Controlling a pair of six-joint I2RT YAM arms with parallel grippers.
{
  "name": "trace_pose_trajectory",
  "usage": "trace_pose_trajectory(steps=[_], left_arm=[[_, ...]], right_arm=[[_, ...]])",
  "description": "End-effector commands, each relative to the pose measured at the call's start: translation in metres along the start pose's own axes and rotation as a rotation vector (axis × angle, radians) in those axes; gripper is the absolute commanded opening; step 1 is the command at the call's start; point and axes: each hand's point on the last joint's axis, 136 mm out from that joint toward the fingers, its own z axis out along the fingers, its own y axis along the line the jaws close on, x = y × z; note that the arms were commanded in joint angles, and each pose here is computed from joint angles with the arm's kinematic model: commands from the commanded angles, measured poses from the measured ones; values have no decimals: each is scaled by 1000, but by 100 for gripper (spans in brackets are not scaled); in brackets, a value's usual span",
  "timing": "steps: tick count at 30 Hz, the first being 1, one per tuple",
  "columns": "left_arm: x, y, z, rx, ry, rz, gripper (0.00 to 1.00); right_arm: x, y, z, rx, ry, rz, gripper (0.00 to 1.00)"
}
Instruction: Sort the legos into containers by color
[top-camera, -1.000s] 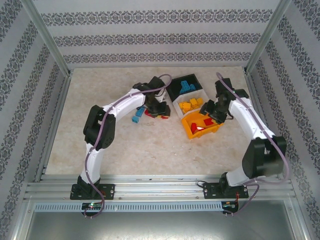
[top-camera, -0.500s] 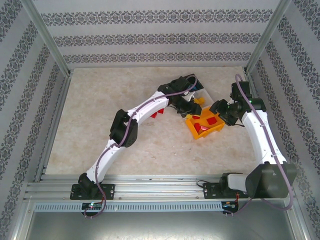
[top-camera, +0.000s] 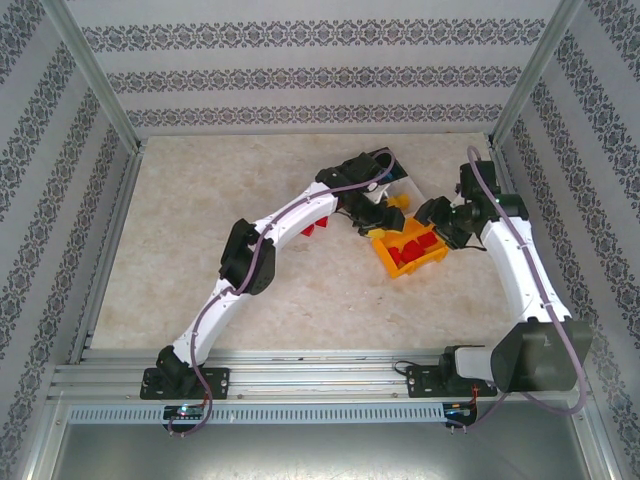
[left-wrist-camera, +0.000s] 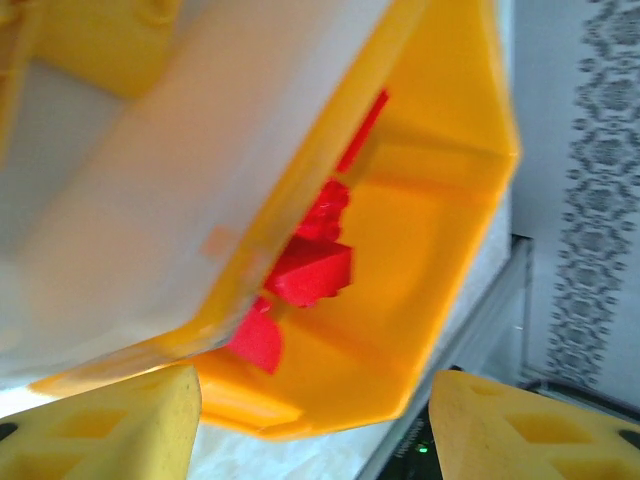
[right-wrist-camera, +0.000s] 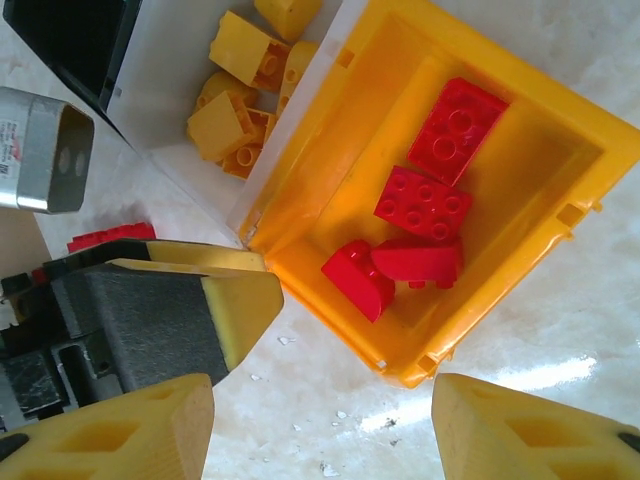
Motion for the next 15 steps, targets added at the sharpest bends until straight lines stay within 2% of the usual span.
trace_pose_trajectory(steps=[1, 5, 10, 13, 15], left_arm=[[3, 11, -64, -175, -87, 34, 62], [9, 51, -103, -278, -170, -30, 63], [33, 114, -146, -420, -226, -150, 64], [51, 147, -170, -522, -211, -179, 65], [61, 162, -180, -592, -171, -133, 67]], right_arm=[[2, 18, 7, -23, 27, -39, 60], [8, 34, 18, -36, 49, -71, 60], [20, 56, 33, -42, 108, -127, 60], [30, 70, 43, -46, 139, -165, 60], [37, 76, 48, -48, 158, -183, 60]])
